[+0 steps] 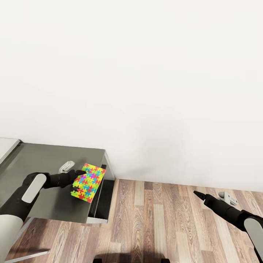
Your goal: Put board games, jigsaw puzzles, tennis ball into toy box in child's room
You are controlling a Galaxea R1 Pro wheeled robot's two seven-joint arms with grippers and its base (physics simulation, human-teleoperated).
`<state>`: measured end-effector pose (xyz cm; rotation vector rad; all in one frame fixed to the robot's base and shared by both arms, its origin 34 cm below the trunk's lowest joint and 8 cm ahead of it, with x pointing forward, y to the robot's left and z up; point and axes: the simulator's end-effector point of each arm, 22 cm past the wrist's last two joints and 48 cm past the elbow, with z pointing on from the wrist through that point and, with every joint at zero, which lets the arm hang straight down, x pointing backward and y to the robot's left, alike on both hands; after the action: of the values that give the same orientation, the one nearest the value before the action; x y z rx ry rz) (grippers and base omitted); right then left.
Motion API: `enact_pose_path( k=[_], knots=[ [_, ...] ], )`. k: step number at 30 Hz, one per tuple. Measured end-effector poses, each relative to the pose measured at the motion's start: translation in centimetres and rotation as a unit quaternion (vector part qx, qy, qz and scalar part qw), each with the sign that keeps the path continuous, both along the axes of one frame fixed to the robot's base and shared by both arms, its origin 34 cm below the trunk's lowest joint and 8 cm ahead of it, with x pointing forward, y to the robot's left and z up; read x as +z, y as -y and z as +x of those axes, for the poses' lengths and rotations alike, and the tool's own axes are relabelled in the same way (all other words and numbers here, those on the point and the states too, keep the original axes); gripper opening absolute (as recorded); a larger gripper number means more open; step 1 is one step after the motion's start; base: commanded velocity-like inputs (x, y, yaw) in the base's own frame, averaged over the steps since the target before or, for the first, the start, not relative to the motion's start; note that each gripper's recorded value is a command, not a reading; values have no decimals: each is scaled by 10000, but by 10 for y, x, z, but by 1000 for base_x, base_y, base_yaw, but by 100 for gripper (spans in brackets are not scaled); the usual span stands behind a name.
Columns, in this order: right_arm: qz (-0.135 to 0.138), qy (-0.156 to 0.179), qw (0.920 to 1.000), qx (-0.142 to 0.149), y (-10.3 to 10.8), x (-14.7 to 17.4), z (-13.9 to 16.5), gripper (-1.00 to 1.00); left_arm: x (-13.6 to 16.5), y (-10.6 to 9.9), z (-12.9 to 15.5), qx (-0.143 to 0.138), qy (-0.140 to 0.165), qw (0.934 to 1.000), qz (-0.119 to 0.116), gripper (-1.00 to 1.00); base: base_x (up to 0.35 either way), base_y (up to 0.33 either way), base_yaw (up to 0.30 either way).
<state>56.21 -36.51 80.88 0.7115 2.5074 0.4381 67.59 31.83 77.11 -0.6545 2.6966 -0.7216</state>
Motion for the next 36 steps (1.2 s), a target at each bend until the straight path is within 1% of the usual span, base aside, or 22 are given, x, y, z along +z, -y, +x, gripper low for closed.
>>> enact_pose_path(
  k=[2,4,5,6,7,12,15,16,19,22,26,27,28,29,31,32,33,35,36],
  knots=[
    [1,-1,10000,2,0,0,0,100,0,-1,0,3,-4,10000,12,100,0,0,-7],
    [2,3,10000,2,0,0,0,100,0,-6,-1,-5,-11,10000,78,100,0,0,-36],
    [3,7,10000,2,0,1,0,100,-1,-10,-1,-19,-17,9999,149,100,0,0,-61],
    [3,12,10000,2,0,1,1,100,-1,-17,-2,-31,-24,9997,248,100,0,0,-65],
    [3,18,10000,2,0,2,1,100,1,-20,-2,-22,-16,9996,263,100,0,0,-69],
    [4,54,10000,2,0,5,2,100,10,-50,-1,56,17,9990,435,100,0,0,-74],
    [4,76,10000,2,0,7,3,100,19,-62,4,204,114,9989,402,100,0,0,-75],
    [4,84,10000,2,0,8,3,100,23,-67,7,297,177,9988,358,100,0,0,-75],
    [4,107,9999,2,0,10,4,100,37,-75,13,518,321,9981,125,100,0,0,-74],
    [5,130,9999,2,0,12,5,100,46,-74,13,550,352,9978,-86,100,0,0,-72],
    [9,162,9999,2,0,15,6,100,61,-67,16,498,474,9968,-419,100,0,0,-70],
    [11,171,9999,3,-1,16,6,100,68,-66,17,460,546,9960,-540,100,0,0,-70],
    [10,179,9998,3,-1,16,7,100,73,-66,17,435,597,9955,-600,100,0,0,-70],
    [11,186,9998,4,-1,17,7,100,83,-65,19,378,714,9940,-731,100,0,0,-70],
    [14,199,9998,2,-1,18,7,100,94,-63,19,300,863,9919,-880,100,0,0,-69],
    [15,207,9998,2,-1,19,8,100,100,-61,19,254,943,9906,-962,100,0,0,-69],
    [26,220,9998,-7,-2,19,8,100,112,-56,19,152,1106,9871,-1144,100,0,0,-69],
    [89,221,9997,-51,-8,14,7,100,139,-41,16,-105,1464,9774,-1520,100,0,0,-70],
    [116,214,9997,-67,-11,12,6,100,147,-37,15,-178,1554,9746,-1606,100,0,0,-71]
  ],
)
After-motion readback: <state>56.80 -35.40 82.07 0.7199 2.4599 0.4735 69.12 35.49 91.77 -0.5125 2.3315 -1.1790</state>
